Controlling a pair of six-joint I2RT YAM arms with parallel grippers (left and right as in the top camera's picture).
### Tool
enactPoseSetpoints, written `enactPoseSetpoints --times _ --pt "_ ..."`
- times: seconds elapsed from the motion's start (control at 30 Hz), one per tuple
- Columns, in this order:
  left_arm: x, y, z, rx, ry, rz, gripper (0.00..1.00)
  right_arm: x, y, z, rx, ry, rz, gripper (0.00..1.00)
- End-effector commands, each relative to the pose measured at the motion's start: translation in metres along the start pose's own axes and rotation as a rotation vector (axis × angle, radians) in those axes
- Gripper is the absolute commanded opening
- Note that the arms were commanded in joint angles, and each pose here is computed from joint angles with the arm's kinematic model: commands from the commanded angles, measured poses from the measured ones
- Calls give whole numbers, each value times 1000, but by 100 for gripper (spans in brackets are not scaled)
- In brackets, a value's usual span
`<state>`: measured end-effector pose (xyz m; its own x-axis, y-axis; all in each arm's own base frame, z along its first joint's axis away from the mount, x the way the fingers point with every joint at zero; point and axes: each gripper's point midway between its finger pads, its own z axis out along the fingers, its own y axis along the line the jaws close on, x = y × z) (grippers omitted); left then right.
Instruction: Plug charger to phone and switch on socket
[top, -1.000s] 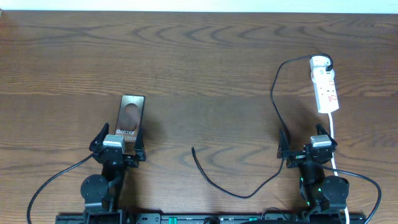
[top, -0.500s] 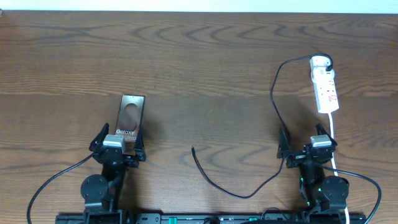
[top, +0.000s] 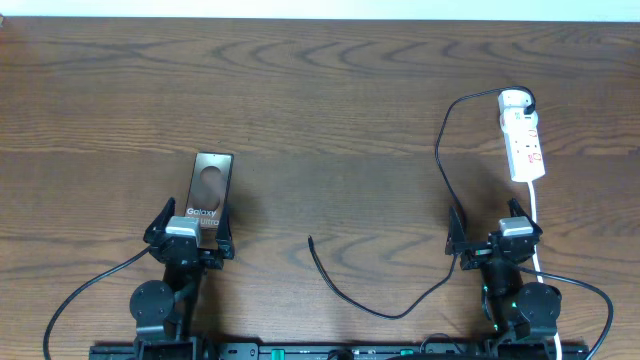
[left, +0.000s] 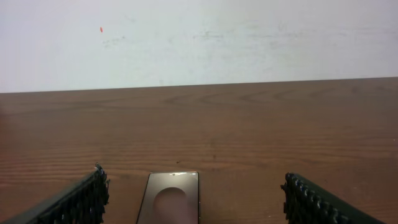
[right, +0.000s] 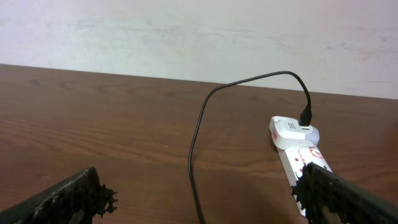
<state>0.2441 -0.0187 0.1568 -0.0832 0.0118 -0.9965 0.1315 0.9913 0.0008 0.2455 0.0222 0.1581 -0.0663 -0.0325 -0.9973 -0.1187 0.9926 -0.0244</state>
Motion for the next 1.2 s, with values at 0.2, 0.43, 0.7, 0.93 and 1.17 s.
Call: enactPoseSetpoints --times 0.2,0.43,0.7,0.93,1.17 --pt "15 -6 0 39 50 -2 87 1 -1 0 6 1 -1 99" --pt "-23 8 -3 -44 -71 -85 87 1 -1 0 6 1 -1 99" --pt "-112 34 -8 -189 0 -123 87 1 -1 0 6 1 -1 99" --pt "-150 47 33 -236 407 -161 87 1 -1 0 6 1 -1 99" --pt "-115 55 77 -246 873 -192 87 1 -1 0 6 1 -1 99"
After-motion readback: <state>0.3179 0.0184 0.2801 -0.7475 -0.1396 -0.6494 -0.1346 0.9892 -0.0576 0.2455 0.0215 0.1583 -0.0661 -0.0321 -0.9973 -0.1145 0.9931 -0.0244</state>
